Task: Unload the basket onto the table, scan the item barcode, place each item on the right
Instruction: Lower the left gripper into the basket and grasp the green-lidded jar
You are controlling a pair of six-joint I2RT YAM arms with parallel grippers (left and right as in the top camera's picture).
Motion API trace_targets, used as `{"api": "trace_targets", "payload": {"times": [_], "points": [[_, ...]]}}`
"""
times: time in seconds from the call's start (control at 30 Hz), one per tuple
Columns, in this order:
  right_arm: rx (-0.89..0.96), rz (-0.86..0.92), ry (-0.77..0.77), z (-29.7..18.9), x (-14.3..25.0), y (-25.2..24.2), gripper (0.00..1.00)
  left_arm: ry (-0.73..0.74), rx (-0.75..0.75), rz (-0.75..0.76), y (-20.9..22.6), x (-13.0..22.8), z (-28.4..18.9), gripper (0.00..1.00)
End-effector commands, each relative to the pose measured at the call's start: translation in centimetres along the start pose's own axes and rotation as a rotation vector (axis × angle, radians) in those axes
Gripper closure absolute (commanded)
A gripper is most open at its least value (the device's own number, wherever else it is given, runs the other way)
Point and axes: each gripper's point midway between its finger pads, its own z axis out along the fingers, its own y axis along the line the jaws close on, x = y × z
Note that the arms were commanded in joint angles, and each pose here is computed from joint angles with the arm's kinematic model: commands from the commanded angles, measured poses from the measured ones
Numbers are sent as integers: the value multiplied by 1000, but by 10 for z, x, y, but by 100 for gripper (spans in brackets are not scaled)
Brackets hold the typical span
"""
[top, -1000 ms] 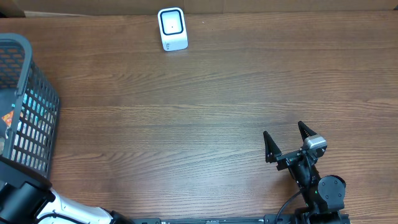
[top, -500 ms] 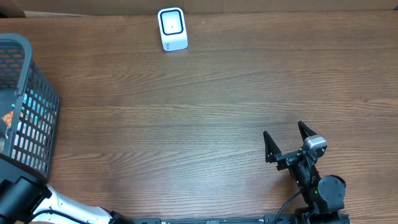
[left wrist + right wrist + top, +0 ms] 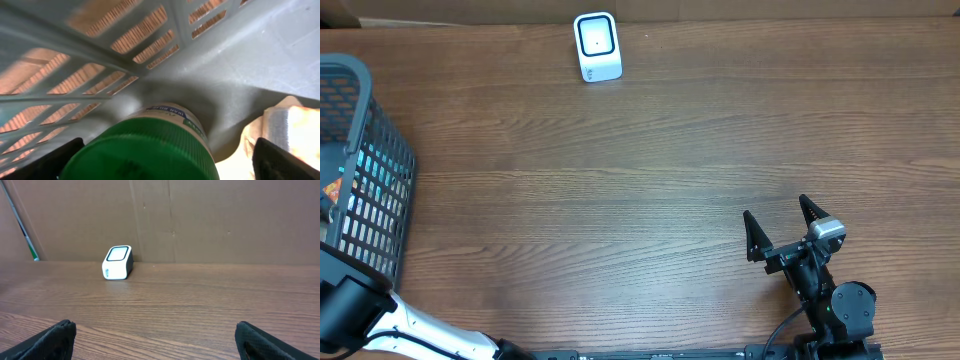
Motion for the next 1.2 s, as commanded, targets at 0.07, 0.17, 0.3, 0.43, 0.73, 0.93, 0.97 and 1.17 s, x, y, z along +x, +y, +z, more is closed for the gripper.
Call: {"api": "trace_targets", "payload": {"times": [0.07, 0.17, 0.3, 0.43, 0.73, 0.93, 0.97, 1.17], "points": [[-1, -5, -3, 0, 2, 0, 0, 16, 35, 26, -11, 5, 11, 32], [-1, -5, -3, 0, 2, 0, 0, 13, 40, 7, -12, 4, 11, 37], [-1, -5, -3, 0, 2, 0, 0, -2, 83, 5, -18, -3, 1, 39], [-1, -5, -3, 0, 2, -1, 0, -40, 143, 1, -24, -19, -22, 41], [-1, -5, -3, 0, 2, 0, 0, -224, 254, -93, -25, -70, -118, 41], [-1, -5, -3, 0, 2, -1, 0, -412, 400, -97, -39, -92, -216, 41], [-1, -5, -3, 0, 2, 0, 0, -448, 406, -88, -41, -94, -234, 41], [-1, -5, -3, 0, 2, 0, 0, -663, 467, -17, -60, -89, -345, 39]]}}
